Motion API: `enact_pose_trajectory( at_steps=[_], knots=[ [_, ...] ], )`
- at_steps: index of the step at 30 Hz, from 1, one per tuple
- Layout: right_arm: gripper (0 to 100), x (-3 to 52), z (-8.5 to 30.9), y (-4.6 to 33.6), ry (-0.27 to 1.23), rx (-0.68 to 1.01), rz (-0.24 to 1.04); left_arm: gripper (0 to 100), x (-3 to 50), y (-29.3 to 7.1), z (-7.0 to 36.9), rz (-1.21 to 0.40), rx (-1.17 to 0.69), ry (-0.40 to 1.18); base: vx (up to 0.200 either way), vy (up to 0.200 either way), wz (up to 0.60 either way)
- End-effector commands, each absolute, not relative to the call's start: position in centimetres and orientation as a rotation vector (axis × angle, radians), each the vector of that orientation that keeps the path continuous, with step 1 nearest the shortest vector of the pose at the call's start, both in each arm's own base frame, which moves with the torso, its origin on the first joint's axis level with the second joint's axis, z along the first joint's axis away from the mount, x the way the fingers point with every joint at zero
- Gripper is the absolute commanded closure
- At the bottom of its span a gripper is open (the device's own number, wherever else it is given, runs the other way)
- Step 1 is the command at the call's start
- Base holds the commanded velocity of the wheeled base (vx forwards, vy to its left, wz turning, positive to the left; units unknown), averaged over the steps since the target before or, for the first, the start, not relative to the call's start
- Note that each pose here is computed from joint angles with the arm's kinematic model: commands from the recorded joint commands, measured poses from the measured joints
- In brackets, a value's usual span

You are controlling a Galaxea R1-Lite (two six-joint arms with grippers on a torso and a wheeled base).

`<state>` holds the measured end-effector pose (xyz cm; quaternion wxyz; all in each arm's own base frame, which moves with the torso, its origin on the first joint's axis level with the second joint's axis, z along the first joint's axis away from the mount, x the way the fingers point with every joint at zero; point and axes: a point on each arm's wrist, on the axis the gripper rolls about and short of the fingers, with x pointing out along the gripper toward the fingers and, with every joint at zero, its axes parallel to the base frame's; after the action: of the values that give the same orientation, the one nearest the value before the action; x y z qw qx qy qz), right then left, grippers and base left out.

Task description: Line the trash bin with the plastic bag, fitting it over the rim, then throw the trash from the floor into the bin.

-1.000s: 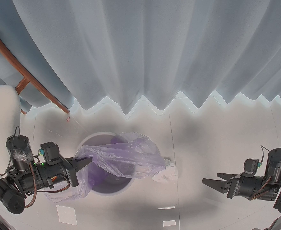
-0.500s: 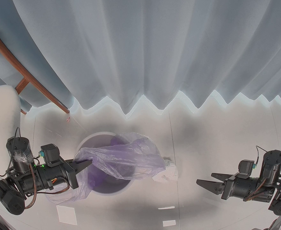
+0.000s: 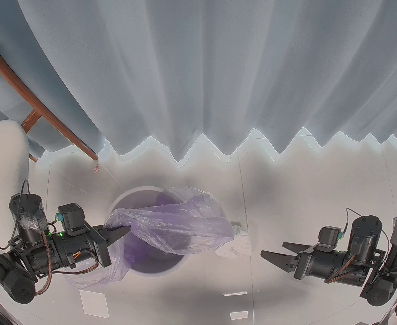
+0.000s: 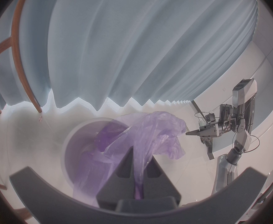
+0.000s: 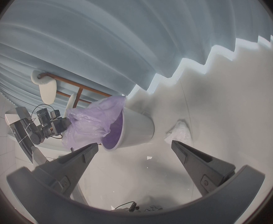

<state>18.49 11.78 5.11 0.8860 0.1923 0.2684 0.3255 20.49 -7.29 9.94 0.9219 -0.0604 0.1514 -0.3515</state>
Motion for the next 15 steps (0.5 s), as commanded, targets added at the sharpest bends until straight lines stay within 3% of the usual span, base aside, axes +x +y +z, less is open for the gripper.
enact_pose_trajectory(
  at_steps=[1, 5, 9, 10, 15],
  knots=[
    [0, 17.9, 6.8, 14.7, 0.509, 0.478, 0.807, 100, 20.5, -7.3, 9.8, -0.722, -0.124, 0.317, 0.0, 0.0, 0.0],
    [0, 16.7, 6.8, 16.7, 0.521, 0.454, 0.889, 100, 20.6, -7.3, 9.8, -0.721, -0.123, 0.315, 0.0, 0.0, 0.0],
    [0, 16.0, 4.5, 17.9, 0.541, 0.271, 0.87, 100, 20.6, -7.3, 9.9, -0.721, -0.123, 0.311, 0.0, 0.0, 0.0],
    [0, 16.1, 2.7, 18.3, 0.539, 0.133, 0.823, 100, 20.6, -7.3, 9.9, -0.72, -0.123, 0.309, 0.0, 0.0, 0.0],
    [0, 15.9, 2.2, 20.6, 0.475, 0.029, 0.887, 100, 20.6, -7.3, 10.1, -0.722, -0.122, 0.303, 0.0, 0.0, 0.0]
  ],
)
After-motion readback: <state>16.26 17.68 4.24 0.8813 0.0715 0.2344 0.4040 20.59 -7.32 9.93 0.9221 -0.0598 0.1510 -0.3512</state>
